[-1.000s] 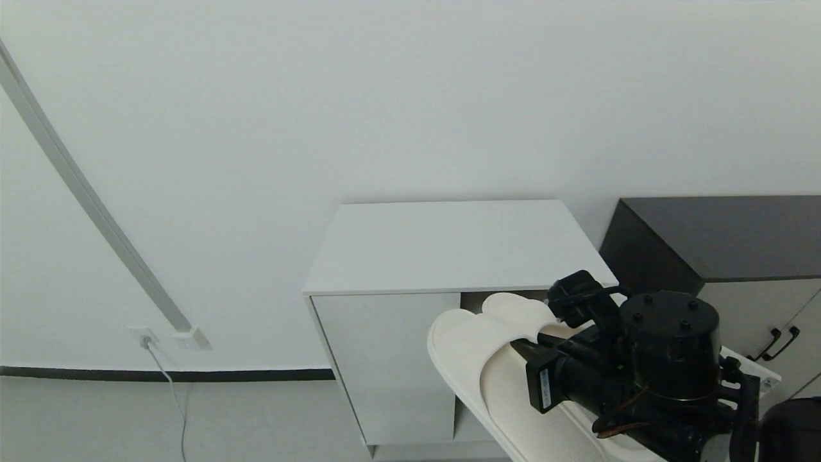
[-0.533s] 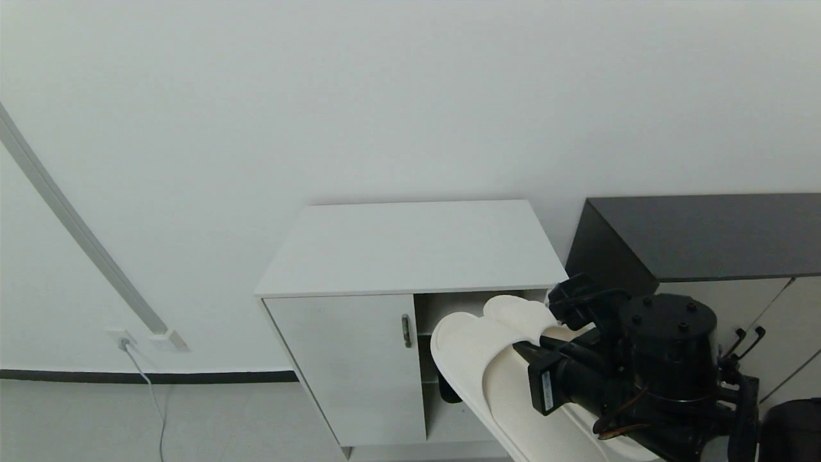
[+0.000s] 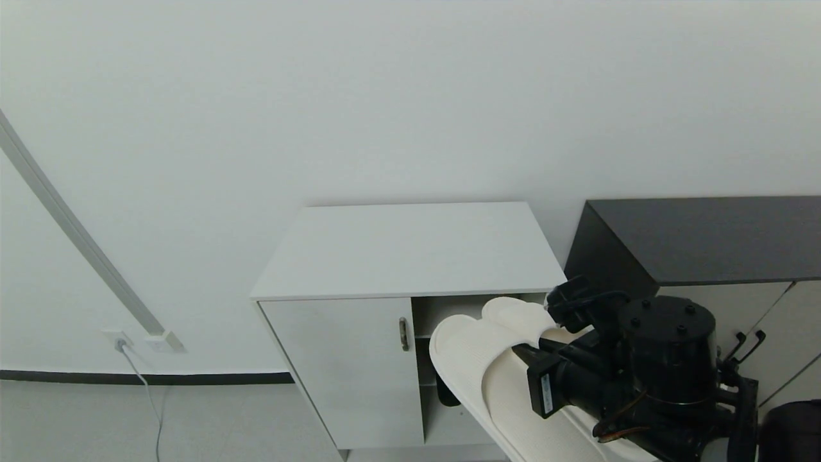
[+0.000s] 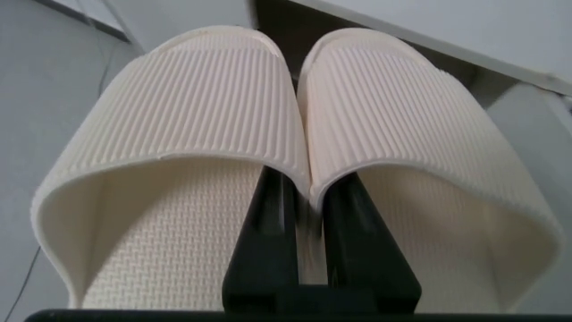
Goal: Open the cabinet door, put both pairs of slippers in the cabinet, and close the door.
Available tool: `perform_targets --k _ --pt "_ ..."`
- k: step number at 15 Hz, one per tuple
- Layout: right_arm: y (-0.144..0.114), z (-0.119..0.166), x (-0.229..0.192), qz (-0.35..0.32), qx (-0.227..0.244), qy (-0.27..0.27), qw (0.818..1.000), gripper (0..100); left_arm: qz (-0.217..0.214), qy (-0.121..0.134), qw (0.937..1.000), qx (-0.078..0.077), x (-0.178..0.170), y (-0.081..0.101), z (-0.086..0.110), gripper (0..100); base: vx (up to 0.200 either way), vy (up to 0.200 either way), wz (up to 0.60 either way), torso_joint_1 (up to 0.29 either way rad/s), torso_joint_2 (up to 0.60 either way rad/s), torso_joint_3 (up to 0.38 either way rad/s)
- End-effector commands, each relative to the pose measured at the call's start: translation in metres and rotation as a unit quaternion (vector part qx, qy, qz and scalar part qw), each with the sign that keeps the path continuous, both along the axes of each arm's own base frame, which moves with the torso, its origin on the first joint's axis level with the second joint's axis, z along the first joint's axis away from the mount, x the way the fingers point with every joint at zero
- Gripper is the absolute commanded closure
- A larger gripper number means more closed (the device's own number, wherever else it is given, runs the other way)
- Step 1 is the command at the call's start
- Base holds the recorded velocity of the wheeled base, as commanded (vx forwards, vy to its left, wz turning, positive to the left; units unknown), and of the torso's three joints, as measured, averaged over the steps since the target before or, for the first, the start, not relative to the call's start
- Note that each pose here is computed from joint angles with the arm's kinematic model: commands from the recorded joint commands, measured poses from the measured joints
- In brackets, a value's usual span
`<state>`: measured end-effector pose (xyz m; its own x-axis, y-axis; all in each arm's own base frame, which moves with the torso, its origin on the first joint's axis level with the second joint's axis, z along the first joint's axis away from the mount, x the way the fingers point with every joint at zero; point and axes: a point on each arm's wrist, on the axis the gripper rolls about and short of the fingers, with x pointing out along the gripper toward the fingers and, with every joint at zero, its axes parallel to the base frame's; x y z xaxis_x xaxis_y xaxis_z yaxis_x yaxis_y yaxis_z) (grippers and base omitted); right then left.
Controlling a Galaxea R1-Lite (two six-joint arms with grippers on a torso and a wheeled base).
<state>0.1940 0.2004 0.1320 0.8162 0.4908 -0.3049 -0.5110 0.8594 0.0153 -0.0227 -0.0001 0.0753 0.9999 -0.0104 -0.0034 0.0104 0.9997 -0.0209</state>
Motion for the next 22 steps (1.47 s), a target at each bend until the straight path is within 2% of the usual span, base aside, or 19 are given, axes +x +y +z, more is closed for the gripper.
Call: perform_targets --k 1,8,22 --pt "0.0006 -0.0007 -0.0003 0.002 -0.001 0.0 1.0 100 0.0 0.001 1.0 0.0 0.0001 0.0 0.0 100 0.0 0.0 0.0 0.0 0.0 0.0" --pt "0.0004 -0.0039 -0.0028 0.005 -0.006 0.005 1.0 100 0.001 0.001 1.0 0.0 0.0001 0.0 0.0 100 0.0 0.0 0.0 -0.009 0.01 0.009" --pt "-0.0005 -0.0039 -0.0043 0.008 -0.001 -0.006 1.0 100 0.001 0.0 1.0 -0.002 0.0 0.0 0.0005 100 0.0 0.0 0.0 -0.162 0.37 0.205"
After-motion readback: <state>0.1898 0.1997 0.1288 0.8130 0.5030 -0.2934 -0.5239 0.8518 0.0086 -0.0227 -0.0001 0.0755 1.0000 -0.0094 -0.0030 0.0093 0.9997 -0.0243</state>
